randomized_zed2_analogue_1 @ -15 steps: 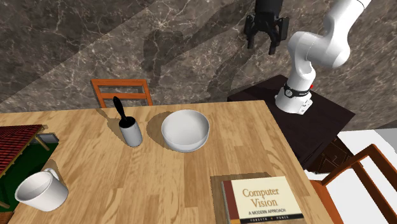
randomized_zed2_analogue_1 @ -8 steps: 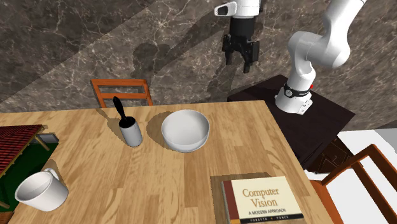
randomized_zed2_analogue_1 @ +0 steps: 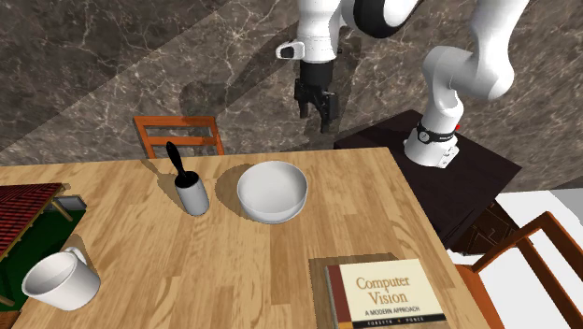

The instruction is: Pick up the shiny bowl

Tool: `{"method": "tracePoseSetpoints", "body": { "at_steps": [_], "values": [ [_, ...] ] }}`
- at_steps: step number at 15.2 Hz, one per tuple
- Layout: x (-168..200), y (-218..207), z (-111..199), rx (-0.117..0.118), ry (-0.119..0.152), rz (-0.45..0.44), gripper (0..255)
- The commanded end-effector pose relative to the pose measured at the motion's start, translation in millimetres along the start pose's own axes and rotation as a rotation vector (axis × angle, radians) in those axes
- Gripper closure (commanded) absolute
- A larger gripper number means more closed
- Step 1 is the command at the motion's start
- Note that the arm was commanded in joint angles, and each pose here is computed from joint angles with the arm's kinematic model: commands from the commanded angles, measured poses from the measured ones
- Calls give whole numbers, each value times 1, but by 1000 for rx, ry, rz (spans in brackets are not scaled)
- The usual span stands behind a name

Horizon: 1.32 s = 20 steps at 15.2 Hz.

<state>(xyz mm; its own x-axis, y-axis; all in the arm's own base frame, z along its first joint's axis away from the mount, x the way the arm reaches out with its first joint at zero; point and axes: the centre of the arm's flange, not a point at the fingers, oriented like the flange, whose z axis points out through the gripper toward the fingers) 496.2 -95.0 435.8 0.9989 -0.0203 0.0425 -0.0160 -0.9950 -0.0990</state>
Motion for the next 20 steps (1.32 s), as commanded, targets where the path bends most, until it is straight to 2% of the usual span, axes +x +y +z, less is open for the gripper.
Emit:
{"method": "tracePoseSetpoints", "body": {
  "at_steps": [1, 14, 20],
  "values": [
    [17, 12, 19, -8, -3, -2, 0],
    [129, 80, 129, -52, -28, -12, 0],
    [130, 83, 157, -53, -29, -12, 0]
  ]
}}
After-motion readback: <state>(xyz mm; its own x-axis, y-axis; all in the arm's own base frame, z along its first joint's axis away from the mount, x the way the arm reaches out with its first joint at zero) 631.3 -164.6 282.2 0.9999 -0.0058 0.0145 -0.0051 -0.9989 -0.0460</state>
